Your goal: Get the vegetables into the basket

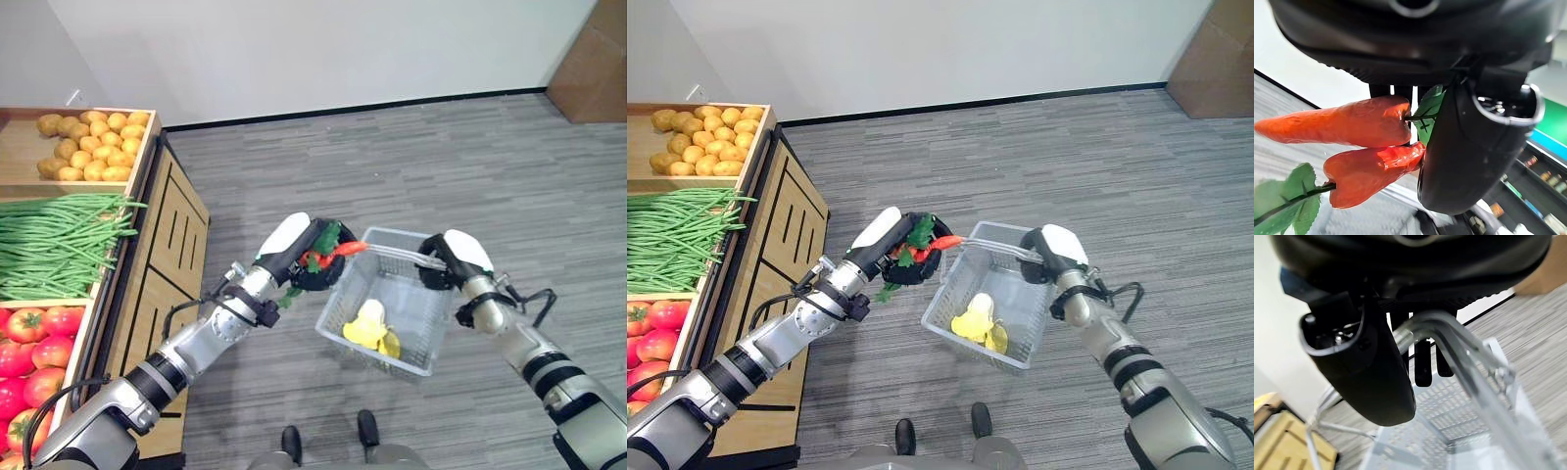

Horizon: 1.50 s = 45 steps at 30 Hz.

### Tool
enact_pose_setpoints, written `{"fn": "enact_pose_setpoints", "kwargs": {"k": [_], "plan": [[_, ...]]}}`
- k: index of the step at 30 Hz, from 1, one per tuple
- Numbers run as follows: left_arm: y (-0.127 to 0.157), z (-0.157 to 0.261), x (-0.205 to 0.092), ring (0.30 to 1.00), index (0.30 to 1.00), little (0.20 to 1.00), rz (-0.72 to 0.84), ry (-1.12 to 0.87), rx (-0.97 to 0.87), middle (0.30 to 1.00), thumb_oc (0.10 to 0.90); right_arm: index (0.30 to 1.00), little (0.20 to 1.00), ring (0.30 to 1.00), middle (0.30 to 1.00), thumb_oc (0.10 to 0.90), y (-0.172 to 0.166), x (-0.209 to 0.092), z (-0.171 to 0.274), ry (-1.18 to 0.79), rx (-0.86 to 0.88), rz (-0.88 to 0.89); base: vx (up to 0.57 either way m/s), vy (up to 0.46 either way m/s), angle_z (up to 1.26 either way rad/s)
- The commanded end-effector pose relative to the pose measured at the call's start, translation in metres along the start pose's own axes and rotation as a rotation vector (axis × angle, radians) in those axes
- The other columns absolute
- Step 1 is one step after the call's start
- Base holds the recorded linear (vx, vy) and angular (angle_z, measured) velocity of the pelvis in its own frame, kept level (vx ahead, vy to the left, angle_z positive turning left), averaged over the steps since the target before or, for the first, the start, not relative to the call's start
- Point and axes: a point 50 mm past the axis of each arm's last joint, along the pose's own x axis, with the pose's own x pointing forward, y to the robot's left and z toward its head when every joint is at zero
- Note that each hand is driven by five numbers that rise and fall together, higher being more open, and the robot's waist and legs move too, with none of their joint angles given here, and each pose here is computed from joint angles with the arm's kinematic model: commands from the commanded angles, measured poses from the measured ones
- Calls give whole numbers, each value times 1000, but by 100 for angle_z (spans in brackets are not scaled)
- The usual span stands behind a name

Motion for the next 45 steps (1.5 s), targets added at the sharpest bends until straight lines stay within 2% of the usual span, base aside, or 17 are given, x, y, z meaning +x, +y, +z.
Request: {"fn": "enact_pose_setpoints", "kwargs": {"k": [1,3,15,24,26,33,34,35,36,45], "plan": [[15,45,28,300,300,300,24,-249,-17,300,400,300,300,300,300,400,-72,35,87,-331,205,-328,0,0,0],[6,47,28,300,300,300,-18,-256,-25,300,400,300,300,300,300,400,-73,33,104,-402,245,-330,0,0,0],[-17,32,28,300,300,300,-124,-197,50,300,400,300,300,300,300,400,-74,21,135,-549,382,-318,0,0,0],[-9,-5,27,300,300,300,-81,-37,212,300,400,300,300,300,300,400,-60,2,156,-666,550,-211,2,-2,-4],[-5,-25,24,300,300,300,-62,52,320,300,400,300,300,300,300,400,-44,-10,166,-719,643,-110,-1,0,-9],[3,-48,16,300,300,300,-54,149,441,300,400,300,300,300,300,400,-25,-25,175,-769,719,37,-4,2,-9],[4,-59,11,415,415,415,-63,197,494,415,482,300,300,300,300,400,-19,-29,177,-776,724,67,0,0,0],[4,-64,8,931,931,931,-71,220,525,931,851,300,300,300,300,400,-18,-29,177,-780,705,79,-17,-1,-3],[4,-68,7,1000,1000,1000,-81,238,546,1000,900,300,300,300,300,400,-17,-30,179,-786,695,86,-13,1,-3],[3,-79,-1,1000,1000,1000,-96,293,600,1000,900,300,300,300,300,400,-14,-28,170,-748,638,76,-3,0,-2]]}}
